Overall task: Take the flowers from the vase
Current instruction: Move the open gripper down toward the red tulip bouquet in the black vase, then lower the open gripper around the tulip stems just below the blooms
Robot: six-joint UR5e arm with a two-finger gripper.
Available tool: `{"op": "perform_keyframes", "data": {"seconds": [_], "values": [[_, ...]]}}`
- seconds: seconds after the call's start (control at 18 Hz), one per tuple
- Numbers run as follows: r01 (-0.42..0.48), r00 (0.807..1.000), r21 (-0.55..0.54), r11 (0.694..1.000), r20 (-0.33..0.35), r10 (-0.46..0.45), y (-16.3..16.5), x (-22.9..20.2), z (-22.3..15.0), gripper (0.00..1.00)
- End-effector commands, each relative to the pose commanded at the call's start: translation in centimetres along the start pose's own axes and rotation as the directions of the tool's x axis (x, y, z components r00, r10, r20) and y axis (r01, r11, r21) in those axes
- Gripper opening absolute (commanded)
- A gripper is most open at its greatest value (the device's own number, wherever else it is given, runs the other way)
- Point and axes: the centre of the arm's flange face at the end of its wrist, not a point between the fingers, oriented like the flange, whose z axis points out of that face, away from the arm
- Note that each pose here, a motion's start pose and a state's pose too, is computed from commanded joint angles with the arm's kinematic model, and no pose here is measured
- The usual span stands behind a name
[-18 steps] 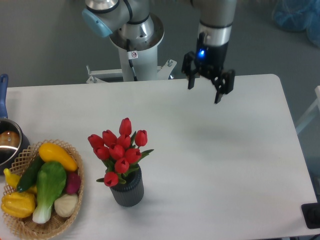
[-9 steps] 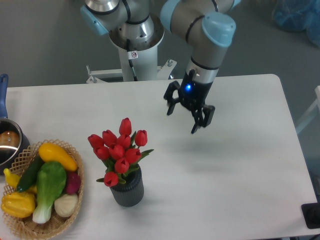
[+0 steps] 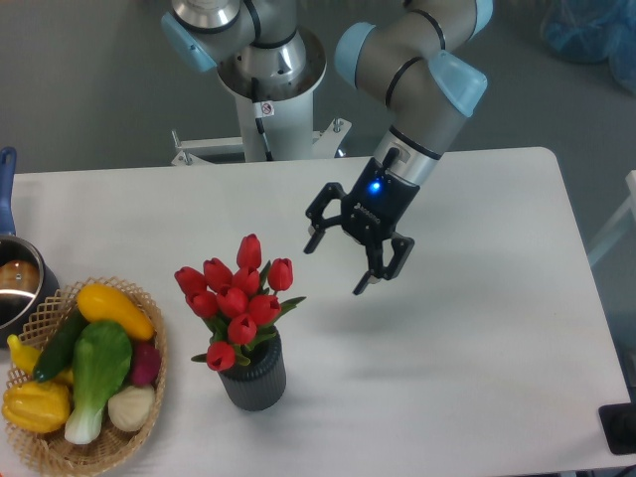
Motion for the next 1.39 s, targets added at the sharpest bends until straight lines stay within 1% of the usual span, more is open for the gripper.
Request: {"op": "perform_keyframes", "data": {"seconds": [0.22,0.33,0.56,1.17,1.28,1.39], "values": [[-0.001,0.999,0.026,1.0,-0.038,0.001,0.1,0.2,2.0,1.0],[-0.02,0.998,0.034,0.999,-0.059,0.022,-0.8,0.9,3.2,1.0],[-0.047,0.996,0.073,0.996,-0.071,0.052,-1.0,0.9,4.7,1.0],[-0.059,0.995,0.074,0.995,-0.082,0.065,-1.0,0.6,5.9,1.0],[-0.052,0.995,0.074,0.996,-0.081,0.058,-1.5,0.1,5.9,1.0],[-0.018,0.996,0.072,0.997,-0.085,0.024,-1.6,-0.4,6.2,1.0]]}}
